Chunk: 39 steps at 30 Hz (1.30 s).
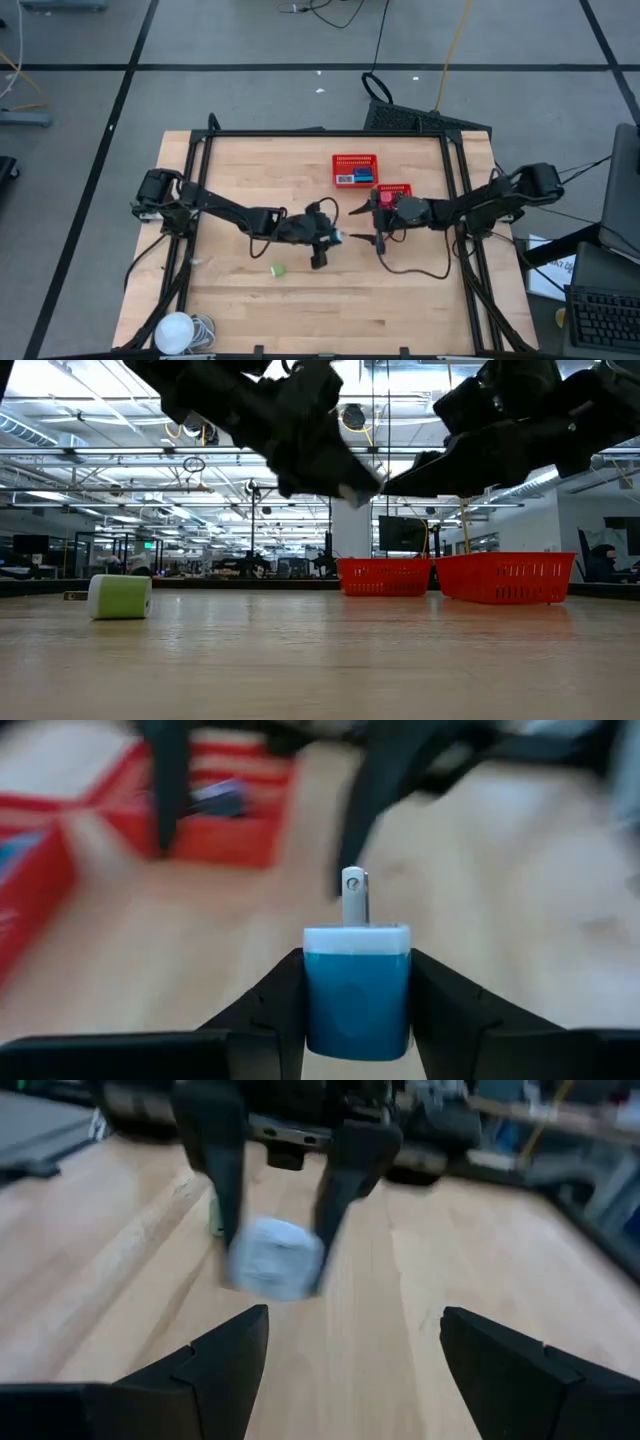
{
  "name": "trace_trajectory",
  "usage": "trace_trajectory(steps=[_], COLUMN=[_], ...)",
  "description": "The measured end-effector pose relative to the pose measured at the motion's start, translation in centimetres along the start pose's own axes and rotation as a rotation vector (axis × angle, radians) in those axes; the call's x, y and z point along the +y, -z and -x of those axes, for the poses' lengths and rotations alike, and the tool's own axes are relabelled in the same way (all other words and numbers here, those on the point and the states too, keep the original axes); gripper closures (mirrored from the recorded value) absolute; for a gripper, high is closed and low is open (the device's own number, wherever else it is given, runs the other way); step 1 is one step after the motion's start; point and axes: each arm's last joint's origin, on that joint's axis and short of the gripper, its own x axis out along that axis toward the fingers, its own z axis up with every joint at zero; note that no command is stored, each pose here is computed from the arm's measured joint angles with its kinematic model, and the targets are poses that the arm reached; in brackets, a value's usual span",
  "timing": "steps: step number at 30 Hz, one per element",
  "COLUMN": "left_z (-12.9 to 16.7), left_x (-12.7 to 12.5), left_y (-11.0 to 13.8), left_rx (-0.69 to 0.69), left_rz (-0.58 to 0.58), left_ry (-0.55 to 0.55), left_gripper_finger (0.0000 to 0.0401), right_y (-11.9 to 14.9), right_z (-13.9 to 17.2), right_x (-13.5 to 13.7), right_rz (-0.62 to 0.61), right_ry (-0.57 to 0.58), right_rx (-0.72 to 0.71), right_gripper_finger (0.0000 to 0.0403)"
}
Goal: Pick & Place Office items
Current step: Put the blue charger adapter into the bottom red bin
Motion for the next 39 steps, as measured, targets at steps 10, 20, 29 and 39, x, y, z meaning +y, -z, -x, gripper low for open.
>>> trace_trajectory(steps=[10,20,29,39], left_z=[-0.1,0.0,0.2,0.2], left_x=[1.4,3.6,3.6,3.6], left_y=[-1.1,-1.7,-2.3,-2.2], left_rx=[-0.01,0.085,0.09,0.109], left_rz=[0.258,0.483,0.548,0.561], left_ry=[0.249,0.501,0.603,0.616], left_gripper_finger=[0.0265,0.0265,0.0265,0.0265], right_y=[-0.8,-2.3,-3.8,-4.2], right_z=[0.1,-0.2,-1.0,-3.2], right_x=[1.8,3.0,2.8,3.1], right_rz=[0.137,0.283,0.258,0.31], right_ry=[-0.088,-0.136,-0.15,-0.174], right_rx=[-0.079,-0.15,-0.183,-0.115], right_gripper_finger=[0.0137,0.0196,0.0211,0.0194])
